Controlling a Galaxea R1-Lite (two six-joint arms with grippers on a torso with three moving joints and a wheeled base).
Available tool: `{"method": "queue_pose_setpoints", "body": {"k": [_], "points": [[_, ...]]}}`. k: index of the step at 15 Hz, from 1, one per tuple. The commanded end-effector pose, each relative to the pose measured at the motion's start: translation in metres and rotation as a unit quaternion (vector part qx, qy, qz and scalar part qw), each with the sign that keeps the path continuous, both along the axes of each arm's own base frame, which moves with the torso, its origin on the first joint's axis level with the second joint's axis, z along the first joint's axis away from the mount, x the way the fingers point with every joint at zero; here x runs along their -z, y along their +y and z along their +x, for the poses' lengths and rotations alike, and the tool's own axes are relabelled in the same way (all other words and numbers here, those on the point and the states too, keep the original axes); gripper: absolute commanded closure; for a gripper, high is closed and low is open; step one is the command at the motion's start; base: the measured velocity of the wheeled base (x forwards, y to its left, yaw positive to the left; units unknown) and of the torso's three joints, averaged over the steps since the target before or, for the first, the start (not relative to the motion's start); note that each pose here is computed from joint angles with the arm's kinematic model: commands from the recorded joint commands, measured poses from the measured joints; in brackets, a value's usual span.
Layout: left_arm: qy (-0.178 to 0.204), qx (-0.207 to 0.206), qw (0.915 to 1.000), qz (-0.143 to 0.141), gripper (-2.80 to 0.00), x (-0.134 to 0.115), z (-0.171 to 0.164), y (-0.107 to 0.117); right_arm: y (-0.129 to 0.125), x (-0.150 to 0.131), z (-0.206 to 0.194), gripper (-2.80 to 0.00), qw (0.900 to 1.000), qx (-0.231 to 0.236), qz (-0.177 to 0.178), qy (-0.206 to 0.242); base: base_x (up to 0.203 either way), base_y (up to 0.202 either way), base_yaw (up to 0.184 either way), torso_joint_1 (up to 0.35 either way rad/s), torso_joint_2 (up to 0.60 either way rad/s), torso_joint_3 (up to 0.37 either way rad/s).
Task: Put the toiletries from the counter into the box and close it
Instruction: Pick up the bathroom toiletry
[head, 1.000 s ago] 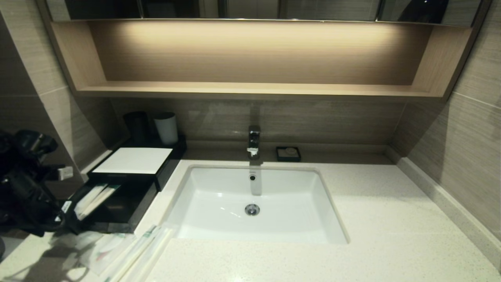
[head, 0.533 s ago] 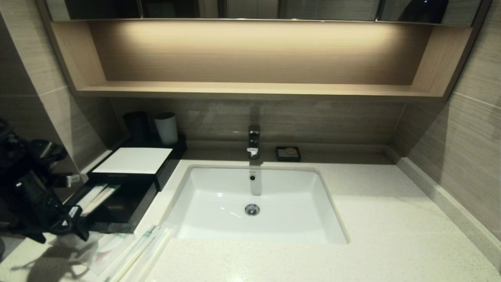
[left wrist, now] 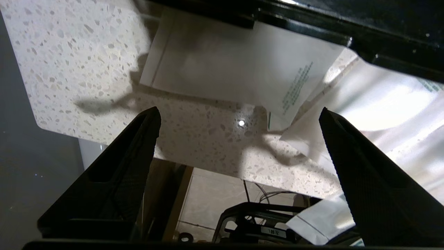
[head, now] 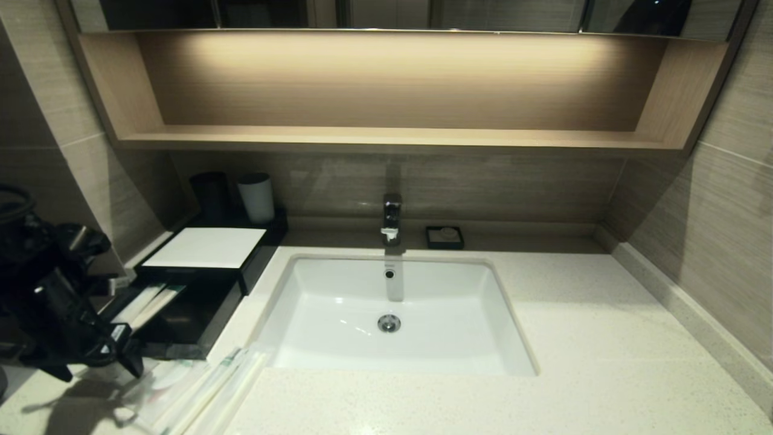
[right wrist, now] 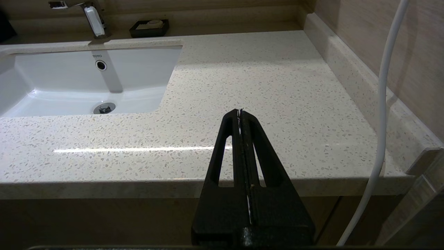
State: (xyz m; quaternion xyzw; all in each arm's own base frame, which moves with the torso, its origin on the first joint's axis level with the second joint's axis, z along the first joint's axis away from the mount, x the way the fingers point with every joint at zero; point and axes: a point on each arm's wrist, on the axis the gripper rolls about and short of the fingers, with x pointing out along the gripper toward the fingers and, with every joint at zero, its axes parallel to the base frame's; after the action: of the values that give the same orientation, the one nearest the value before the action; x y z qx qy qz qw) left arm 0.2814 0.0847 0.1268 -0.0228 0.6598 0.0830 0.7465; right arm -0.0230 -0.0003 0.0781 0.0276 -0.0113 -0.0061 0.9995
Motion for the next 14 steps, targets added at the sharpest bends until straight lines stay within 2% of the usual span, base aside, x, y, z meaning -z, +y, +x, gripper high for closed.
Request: {"method": "queue_pose_setpoints", "body": {"k": [1, 2, 8, 14], "points": [[0.004, 0.000, 1.0000, -0.001, -2.80, 0.009, 0.005, 0.002, 0.000, 0.000, 0.000, 0.00, 1.000, -0.001, 0.000, 0.000, 0.000, 0.000, 0.000, 0.000, 0.00, 0.000], [0.001, 0.001, 1.0000, 0.000, 0.00, 0.009, 0.006, 0.002, 0.000, 0.000, 0.000, 0.00, 1.000, -0.001, 0.000, 0.000, 0.000, 0.000, 0.000, 0.000, 0.00, 0.000], [0.008, 0.001, 1.0000, 0.002, 0.00, 0.025, 0.013, 0.004, 0.000, 0.000, 0.000, 0.00, 1.000, 0.000, 0.000, 0.000, 0.000, 0.000, 0.000, 0.000, 0.00, 0.000], [-0.008, 0.002, 0.9999, 0.006, 0.00, 0.012, 0.005, 0.001, 0.000, 0.000, 0.000, 0.00, 1.000, 0.000, 0.000, 0.000, 0.000, 0.000, 0.000, 0.000, 0.00, 0.000]]}}
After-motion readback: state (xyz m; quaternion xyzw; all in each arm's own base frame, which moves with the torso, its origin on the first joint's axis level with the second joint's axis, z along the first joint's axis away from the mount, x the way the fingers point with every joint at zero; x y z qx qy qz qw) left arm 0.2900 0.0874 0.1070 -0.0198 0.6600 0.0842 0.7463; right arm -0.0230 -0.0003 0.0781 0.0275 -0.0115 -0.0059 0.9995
